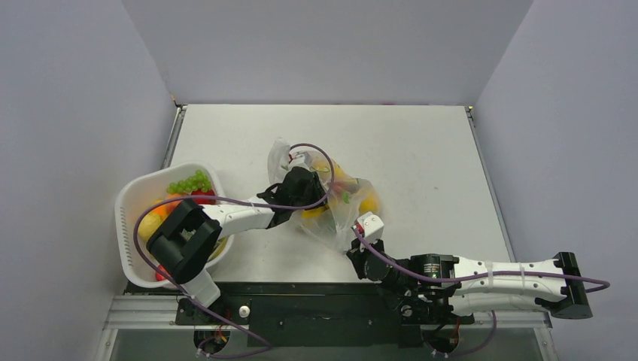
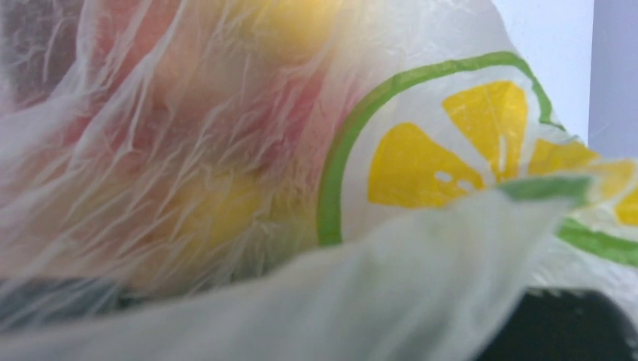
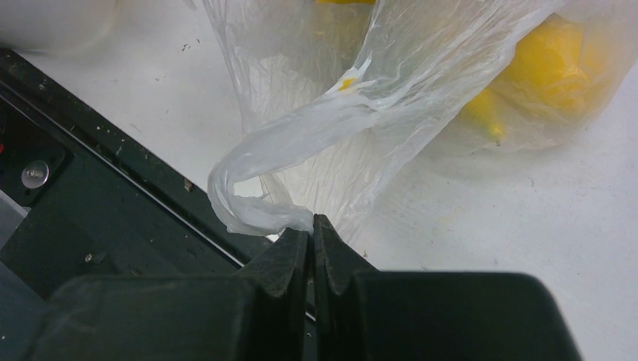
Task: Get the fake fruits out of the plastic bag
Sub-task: Take out the fake fruit from the plastic bag.
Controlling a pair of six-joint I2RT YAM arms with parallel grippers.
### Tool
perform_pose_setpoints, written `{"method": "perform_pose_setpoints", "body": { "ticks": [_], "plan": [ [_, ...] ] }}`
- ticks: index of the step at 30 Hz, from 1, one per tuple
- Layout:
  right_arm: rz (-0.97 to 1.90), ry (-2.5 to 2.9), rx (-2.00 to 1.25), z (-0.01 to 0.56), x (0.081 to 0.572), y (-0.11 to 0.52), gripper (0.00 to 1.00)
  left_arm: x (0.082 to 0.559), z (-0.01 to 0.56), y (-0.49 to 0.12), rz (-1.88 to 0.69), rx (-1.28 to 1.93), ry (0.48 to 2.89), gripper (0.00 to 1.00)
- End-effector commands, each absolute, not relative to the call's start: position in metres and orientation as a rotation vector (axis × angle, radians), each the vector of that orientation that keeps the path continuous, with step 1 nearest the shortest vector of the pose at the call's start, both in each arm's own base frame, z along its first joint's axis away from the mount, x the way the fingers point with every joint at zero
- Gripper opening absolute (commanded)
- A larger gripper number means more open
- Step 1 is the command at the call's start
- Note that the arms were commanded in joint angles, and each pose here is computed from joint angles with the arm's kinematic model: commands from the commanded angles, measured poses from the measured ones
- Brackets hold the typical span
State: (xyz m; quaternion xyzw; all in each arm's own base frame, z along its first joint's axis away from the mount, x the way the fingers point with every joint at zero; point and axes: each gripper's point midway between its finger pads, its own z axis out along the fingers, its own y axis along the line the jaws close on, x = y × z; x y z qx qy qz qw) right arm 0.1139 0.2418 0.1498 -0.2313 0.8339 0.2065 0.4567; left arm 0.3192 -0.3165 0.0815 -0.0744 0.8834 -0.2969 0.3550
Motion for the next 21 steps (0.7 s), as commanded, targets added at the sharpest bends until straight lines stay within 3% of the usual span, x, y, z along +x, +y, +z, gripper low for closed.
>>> {"method": "perform_pose_setpoints", "body": {
  "ticks": [1,4,8,21],
  "plan": [
    [0.531,2.020,-0.510,0.170,0.119,0.243,0.00,0.330,0.117,-0.335,-0.892,-0.174,2.181,0.21],
    [0.528,2.021,-0.509,0.169,0.120,0.243,0.00,0.325,0.127,-0.328,-0.884,-0.166,2.165,0.08],
    [0.513,2.013,-0.485,0.170,0.123,0.240,0.00,0.317,0.145,-0.315,-0.841,-0.134,2.159,0.00],
    [0.489,1.988,-0.459,0.172,0.129,0.237,0.00,0.288,0.219,-0.238,-0.515,-0.030,2.098,0.00]
  ]
}}
